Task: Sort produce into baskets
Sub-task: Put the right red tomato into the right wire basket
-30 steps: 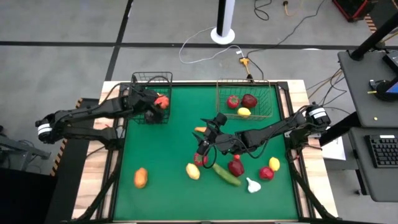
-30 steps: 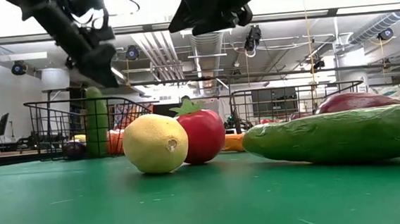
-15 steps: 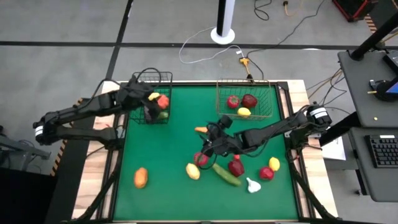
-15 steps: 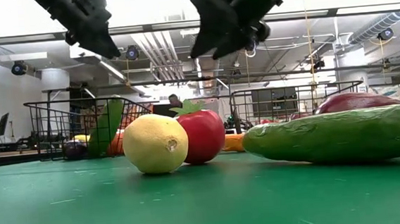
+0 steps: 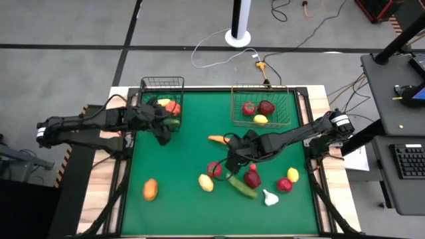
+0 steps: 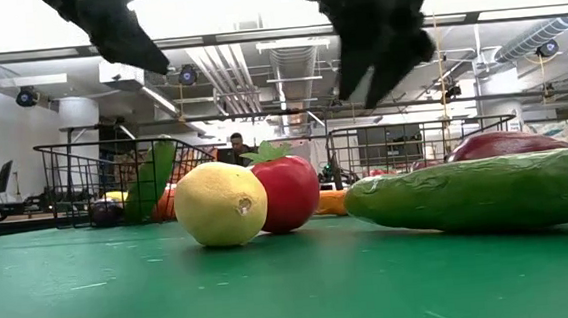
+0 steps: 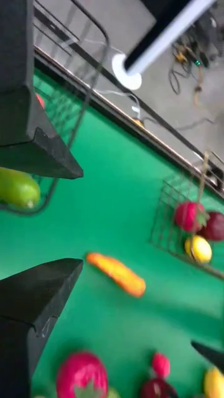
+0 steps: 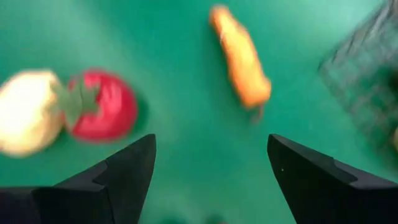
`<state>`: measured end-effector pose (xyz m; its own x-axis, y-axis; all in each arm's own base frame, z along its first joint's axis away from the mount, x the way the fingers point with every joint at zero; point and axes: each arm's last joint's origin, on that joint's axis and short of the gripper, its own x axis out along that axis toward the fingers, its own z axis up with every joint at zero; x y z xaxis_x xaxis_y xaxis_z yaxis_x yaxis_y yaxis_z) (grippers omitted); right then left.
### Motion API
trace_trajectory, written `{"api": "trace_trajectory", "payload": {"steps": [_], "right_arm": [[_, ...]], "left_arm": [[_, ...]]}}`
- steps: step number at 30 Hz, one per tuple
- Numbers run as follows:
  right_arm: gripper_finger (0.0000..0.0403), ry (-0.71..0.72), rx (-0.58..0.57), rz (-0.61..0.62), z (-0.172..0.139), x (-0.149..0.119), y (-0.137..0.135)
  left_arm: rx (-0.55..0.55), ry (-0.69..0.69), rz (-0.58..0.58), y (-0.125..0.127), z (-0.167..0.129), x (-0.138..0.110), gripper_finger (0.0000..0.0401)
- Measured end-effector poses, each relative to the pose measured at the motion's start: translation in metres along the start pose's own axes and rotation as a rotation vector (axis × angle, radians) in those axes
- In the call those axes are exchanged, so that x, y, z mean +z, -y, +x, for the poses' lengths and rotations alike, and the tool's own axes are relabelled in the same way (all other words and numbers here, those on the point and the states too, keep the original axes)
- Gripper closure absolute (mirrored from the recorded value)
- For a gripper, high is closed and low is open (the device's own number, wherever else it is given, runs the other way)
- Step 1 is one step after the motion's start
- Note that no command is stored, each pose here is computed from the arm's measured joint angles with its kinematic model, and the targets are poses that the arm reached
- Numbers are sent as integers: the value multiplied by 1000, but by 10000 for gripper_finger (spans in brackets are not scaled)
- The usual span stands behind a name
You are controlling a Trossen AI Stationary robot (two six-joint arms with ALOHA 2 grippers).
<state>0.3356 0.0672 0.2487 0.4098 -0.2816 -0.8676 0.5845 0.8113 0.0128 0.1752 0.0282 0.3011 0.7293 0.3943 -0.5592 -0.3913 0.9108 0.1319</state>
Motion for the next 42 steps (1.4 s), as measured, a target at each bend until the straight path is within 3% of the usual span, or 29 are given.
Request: {"api": "trace_trajectory", "payload": {"steps": [6,16,23,30,35,42], "right_arm": [[104,-277,-2,84,-5,-15,9],[91,-632,-184,264,-44,-46,28],[60,-656,-177,488,-85,-72,20],[55,-666,-221,741,-114,-114,-1],[54,-646,-259,868,-122,-137,-11],[53,-568,-327,915,-111,-149,-6]], "left_arm": [[-54,49,32,10,-6,3,195],[-58,60,45,11,-7,3,195],[-51,60,48,11,-6,3,195],[-49,58,78,11,-6,3,195],[-47,64,111,11,-6,4,195],[-46,91,126,12,-6,6,195]]}}
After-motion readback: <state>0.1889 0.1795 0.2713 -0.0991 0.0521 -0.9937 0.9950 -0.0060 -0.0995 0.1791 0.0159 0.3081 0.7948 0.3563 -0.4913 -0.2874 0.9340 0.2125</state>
